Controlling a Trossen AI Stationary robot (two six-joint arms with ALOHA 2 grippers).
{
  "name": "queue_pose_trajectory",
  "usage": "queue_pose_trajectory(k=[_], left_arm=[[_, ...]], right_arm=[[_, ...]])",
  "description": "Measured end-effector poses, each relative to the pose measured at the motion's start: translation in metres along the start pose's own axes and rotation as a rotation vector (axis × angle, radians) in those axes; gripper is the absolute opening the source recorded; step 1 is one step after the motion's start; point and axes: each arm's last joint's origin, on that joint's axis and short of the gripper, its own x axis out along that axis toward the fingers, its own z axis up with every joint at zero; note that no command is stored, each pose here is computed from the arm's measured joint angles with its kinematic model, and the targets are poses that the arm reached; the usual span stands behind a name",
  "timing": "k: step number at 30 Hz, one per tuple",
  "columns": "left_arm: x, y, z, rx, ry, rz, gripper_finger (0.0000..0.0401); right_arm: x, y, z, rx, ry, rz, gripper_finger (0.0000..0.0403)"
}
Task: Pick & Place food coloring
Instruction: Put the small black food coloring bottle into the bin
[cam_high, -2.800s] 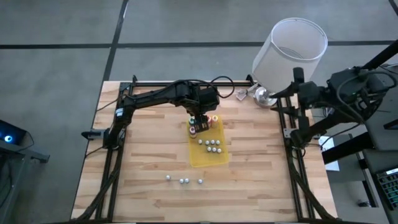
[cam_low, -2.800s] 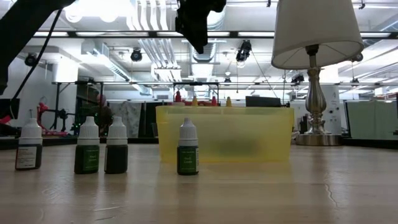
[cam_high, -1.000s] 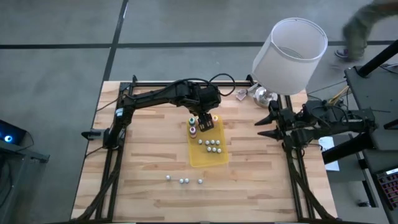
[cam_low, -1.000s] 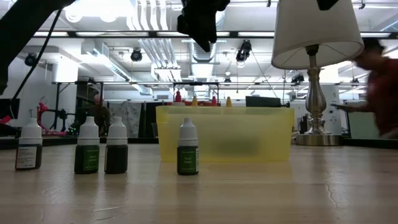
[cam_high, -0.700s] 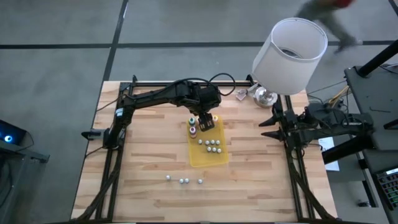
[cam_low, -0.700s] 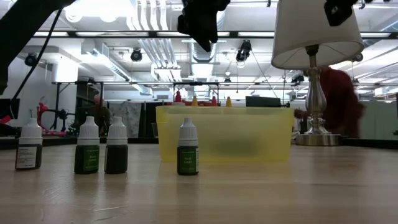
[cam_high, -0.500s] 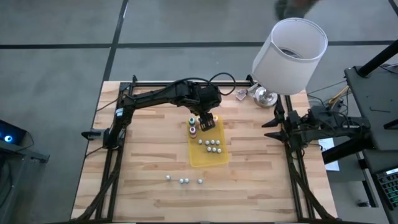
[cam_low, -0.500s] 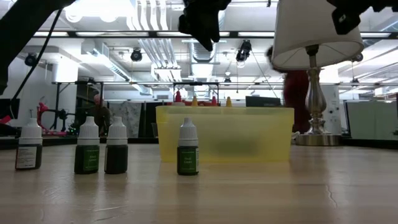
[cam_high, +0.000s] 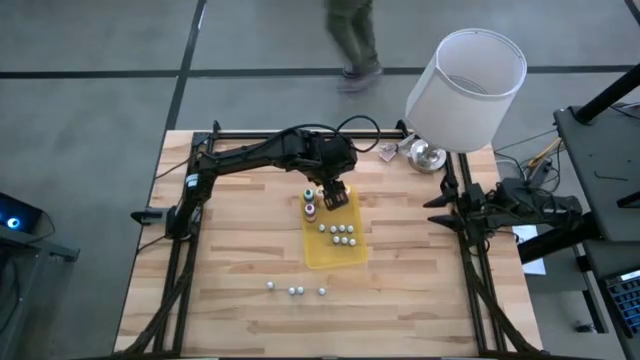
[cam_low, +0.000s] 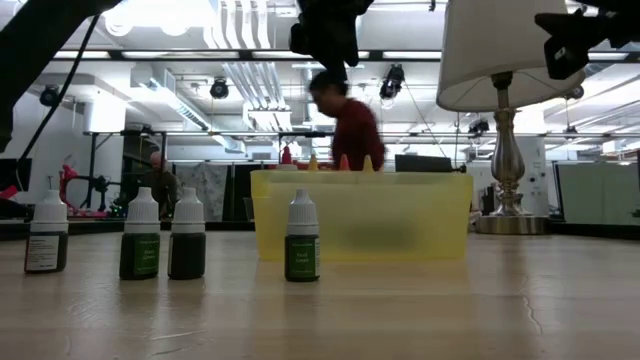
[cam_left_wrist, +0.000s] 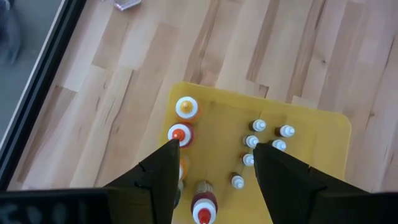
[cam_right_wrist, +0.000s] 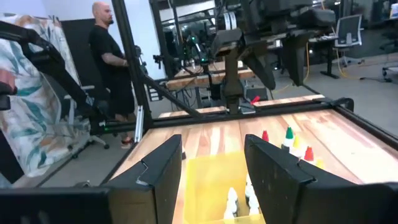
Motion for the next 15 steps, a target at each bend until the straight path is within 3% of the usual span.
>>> queue_pose_trajectory(k=[15], left_arm=[[0.002,-0.001,0.000,0.000,-0.003,-0.001,0.0177]], right_arm=[[0.020,-0.009,-0.038,-0.004,-0.089,0.022,0.0167]])
